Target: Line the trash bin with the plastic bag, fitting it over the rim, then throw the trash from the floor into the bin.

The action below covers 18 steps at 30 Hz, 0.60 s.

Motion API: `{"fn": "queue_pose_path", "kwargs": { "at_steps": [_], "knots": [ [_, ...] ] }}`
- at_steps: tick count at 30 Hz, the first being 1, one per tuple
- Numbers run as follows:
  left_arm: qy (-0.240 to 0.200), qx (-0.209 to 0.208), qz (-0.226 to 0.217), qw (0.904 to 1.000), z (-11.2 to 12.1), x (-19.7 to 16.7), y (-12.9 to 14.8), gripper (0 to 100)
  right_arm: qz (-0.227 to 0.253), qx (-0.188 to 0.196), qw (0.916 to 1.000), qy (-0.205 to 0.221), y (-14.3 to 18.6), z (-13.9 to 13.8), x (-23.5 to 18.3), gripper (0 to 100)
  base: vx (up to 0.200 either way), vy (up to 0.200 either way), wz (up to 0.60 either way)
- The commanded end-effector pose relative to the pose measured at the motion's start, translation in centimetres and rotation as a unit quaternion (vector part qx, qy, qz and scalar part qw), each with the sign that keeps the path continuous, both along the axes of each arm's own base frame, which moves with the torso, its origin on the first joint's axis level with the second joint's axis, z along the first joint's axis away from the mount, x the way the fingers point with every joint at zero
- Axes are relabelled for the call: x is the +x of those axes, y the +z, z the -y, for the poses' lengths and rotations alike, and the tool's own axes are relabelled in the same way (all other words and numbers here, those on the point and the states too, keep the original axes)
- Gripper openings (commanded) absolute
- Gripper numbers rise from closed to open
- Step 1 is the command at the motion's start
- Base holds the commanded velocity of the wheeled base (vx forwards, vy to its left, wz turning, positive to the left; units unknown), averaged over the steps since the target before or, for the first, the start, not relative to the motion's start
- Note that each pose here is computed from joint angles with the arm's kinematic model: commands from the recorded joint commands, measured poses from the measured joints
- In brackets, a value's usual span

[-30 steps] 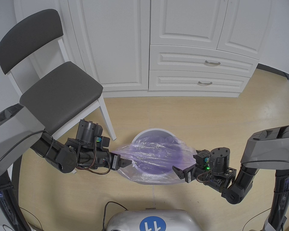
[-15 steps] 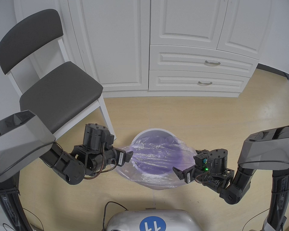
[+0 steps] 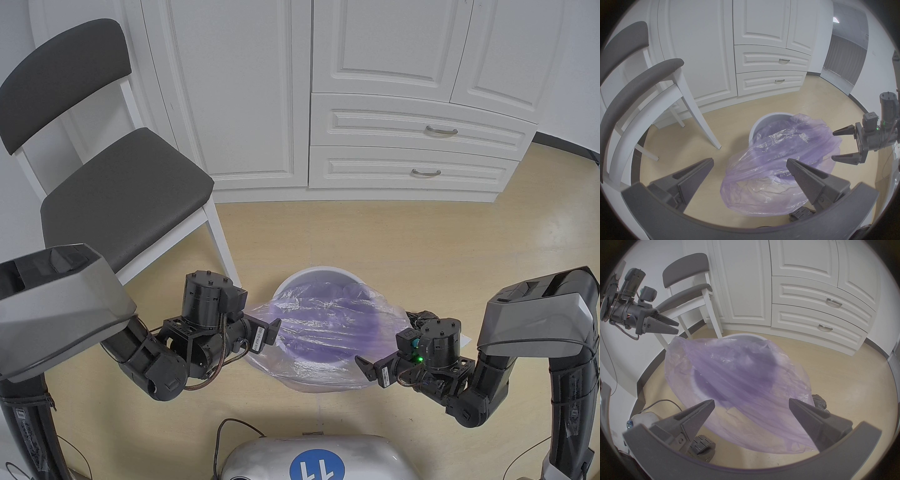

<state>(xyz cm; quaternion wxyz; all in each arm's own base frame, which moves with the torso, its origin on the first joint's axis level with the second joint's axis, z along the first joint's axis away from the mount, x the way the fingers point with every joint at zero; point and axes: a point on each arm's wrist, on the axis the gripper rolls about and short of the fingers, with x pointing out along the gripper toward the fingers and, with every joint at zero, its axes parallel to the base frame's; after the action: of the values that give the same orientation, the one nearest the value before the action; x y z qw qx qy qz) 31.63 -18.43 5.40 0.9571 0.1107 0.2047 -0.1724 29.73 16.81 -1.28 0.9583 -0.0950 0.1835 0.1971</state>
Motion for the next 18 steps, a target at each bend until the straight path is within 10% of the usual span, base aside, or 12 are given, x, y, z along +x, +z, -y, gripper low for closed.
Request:
{"fn": "queue_pose_path", "kwargs": {
  "at_steps": [1,6,7,18],
  "knots": [
    [-0.001,0.006,-0.005,1.0000,0.1,0.1,-0.7,100,-0.009,-0.005,0.9999,-0.009,-1.4,0.2,0.8,100,0.000,0.000,0.00],
    [-0.001,0.005,-0.004,1.0000,0.1,0.1,-0.7,100,-0.003,-0.002,0.9999,-0.012,-1.8,0.2,1.1,100,0.000,0.000,0.00],
    [0.000,0.006,-0.004,1.0000,0.0,0.1,-0.7,100,0.001,0.000,0.9999,-0.012,-1.8,0.2,1.2,0,0.000,0.000,0.00],
    [0.000,0.005,-0.002,1.0000,0.0,0.1,-0.6,100,0.033,0.021,0.9990,-0.021,0.1,0.4,1.9,0,0.000,0.000,0.00]
  ]
}}
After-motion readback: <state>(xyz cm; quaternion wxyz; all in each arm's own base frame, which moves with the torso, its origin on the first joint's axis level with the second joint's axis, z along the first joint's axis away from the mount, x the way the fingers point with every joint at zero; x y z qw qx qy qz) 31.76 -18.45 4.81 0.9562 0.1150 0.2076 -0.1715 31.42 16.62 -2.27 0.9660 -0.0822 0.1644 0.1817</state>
